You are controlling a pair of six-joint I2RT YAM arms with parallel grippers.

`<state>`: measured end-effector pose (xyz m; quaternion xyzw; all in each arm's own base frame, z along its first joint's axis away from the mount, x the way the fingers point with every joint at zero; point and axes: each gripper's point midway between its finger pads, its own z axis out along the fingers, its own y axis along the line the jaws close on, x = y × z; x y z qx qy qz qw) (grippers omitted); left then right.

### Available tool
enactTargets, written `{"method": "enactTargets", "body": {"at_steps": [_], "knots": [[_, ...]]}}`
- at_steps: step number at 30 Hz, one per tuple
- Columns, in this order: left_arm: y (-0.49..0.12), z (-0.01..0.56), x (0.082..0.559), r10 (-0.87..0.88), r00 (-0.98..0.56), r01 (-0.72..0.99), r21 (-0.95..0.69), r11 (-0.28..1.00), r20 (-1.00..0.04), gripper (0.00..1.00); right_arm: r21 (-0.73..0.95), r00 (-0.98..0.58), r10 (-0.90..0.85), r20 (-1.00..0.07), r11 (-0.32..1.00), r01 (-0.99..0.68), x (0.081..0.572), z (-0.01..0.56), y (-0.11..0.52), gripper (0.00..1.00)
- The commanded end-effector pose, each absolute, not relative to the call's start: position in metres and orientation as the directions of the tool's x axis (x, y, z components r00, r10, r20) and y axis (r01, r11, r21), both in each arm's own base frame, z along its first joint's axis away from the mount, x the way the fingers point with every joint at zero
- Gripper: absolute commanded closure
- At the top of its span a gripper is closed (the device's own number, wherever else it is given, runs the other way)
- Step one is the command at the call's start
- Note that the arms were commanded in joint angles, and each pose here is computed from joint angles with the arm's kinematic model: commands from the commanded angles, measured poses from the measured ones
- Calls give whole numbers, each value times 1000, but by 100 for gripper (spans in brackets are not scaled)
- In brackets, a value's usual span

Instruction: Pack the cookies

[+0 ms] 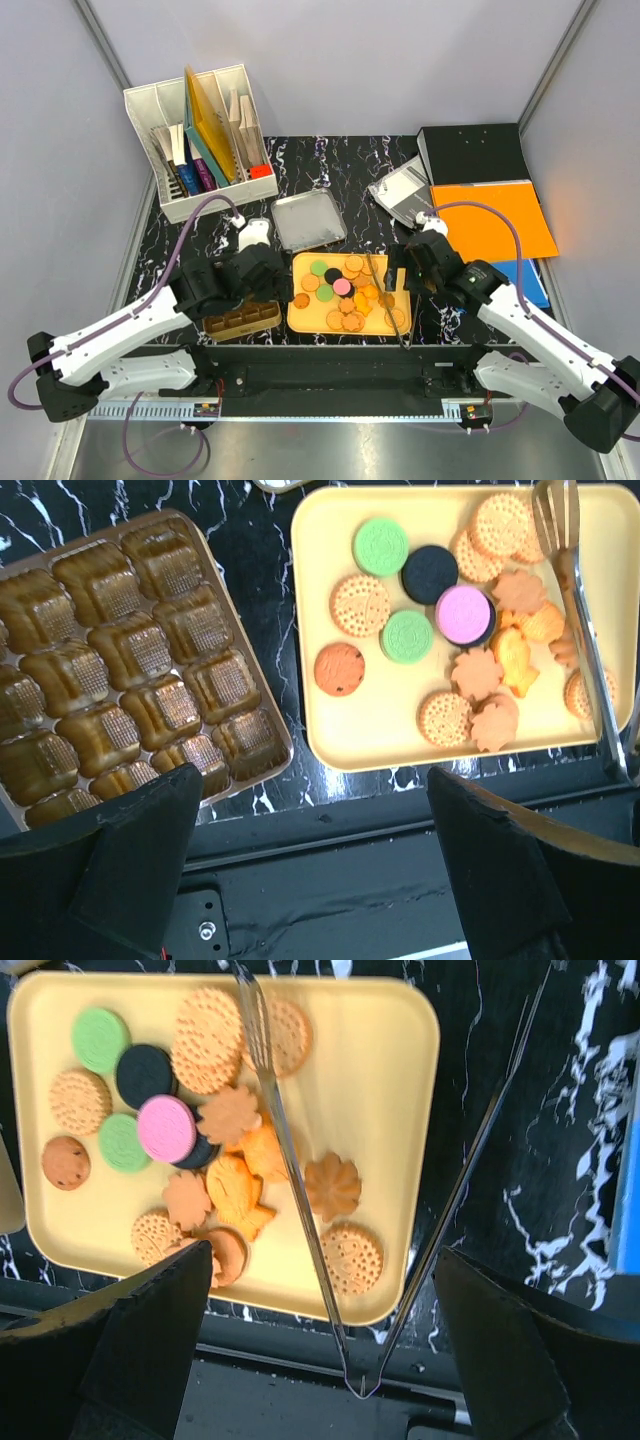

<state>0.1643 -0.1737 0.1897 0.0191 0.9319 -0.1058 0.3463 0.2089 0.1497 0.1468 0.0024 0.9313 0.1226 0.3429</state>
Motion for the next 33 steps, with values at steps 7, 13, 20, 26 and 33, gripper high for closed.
{"method": "enactTargets", "body": {"at_steps": [7, 13, 20, 26, 33], "knots": [[-190, 200, 164, -144, -723, 143, -350, 926, -676, 1, 303, -797, 235, -557, 951, 69, 193, 118, 146, 0], [-207, 199, 173, -158, -716, 150, -371, 916, -680, 1, 273, -816, 272, -509, 951, 146, 183, 100, 137, 0], [-222, 191, 177, -145, -745, 139, -364, 921, -651, 1, 187, -825, 326, -462, 945, 269, 178, 73, 124, 0], [-226, 183, 173, -138, -769, 136, -370, 919, -625, 1, 188, -787, 396, -472, 918, 350, 177, 65, 114, 0], [-221, 176, 167, -143, -780, 129, -381, 916, -609, 1, 174, -787, 422, -451, 906, 386, 177, 51, 115, 26]]}}
